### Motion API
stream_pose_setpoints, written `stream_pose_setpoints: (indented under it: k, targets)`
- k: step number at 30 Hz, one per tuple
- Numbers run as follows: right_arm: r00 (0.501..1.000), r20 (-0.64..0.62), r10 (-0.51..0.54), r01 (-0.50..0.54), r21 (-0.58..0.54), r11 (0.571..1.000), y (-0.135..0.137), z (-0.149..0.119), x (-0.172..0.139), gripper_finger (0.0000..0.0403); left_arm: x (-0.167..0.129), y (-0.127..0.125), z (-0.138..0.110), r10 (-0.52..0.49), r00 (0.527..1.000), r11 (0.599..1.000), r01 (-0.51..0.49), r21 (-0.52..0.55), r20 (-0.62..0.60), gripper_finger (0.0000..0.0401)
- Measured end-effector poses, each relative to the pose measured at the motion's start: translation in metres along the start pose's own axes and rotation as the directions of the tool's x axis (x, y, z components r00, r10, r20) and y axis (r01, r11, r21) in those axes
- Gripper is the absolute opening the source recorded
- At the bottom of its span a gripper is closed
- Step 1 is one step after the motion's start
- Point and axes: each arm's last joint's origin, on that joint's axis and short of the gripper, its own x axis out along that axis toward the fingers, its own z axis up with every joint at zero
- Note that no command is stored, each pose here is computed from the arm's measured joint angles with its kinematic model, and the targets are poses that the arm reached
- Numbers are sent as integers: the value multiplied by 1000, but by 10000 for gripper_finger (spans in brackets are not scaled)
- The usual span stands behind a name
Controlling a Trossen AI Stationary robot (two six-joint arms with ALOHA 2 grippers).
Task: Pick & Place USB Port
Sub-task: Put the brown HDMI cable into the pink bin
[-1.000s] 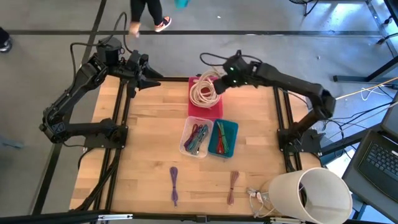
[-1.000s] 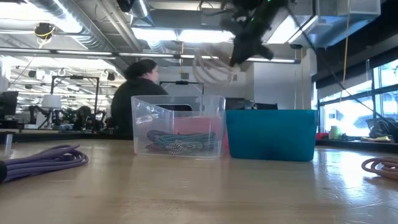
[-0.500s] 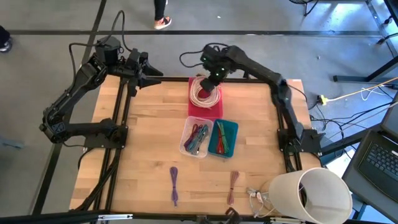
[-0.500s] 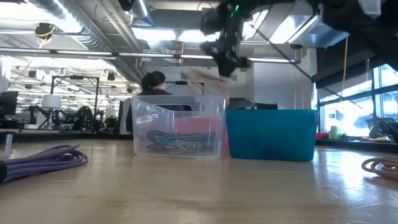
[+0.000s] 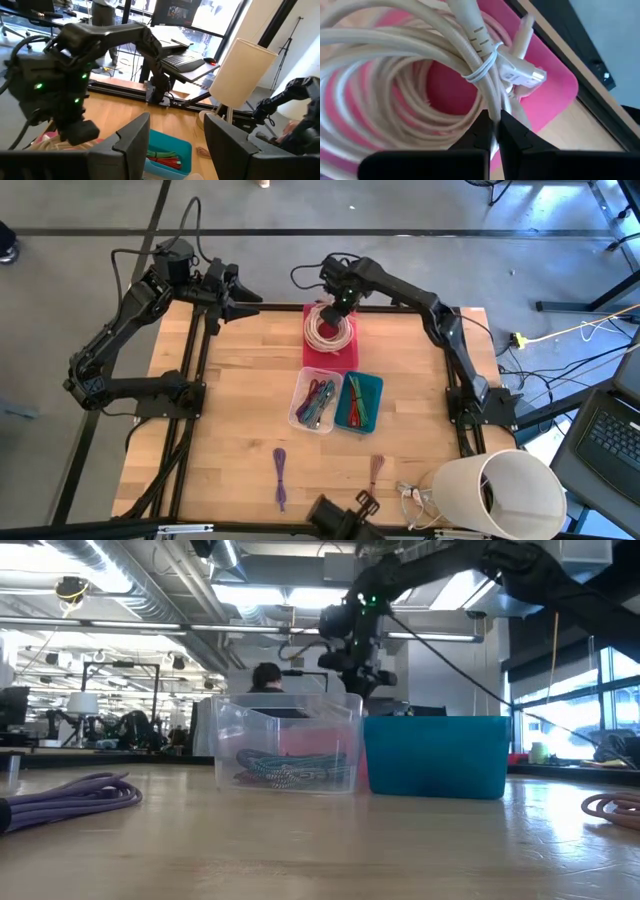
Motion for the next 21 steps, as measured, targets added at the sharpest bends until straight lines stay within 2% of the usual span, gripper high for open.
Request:
stream_pose_setpoints:
  k: [8,15,17,21]
  targets:
    - [998,-67,4,-3,7,1000,-16,5,29,12,0,0,0,-7,1000,1000,6,-9,-1,179]
    - [996,-87,20,-19,10,1000,-16,4,35,12,3,-3,0,-25,1000,1000,25,-6,-6,179]
    - [996,-85,22,-21,10,1000,-15,4,34,27,3,-3,0,-24,1000,1000,24,-5,-7,179]
    - [997,-68,35,-34,6,999,-12,6,27,91,3,-3,0,-23,1000,1000,23,-4,-7,179]
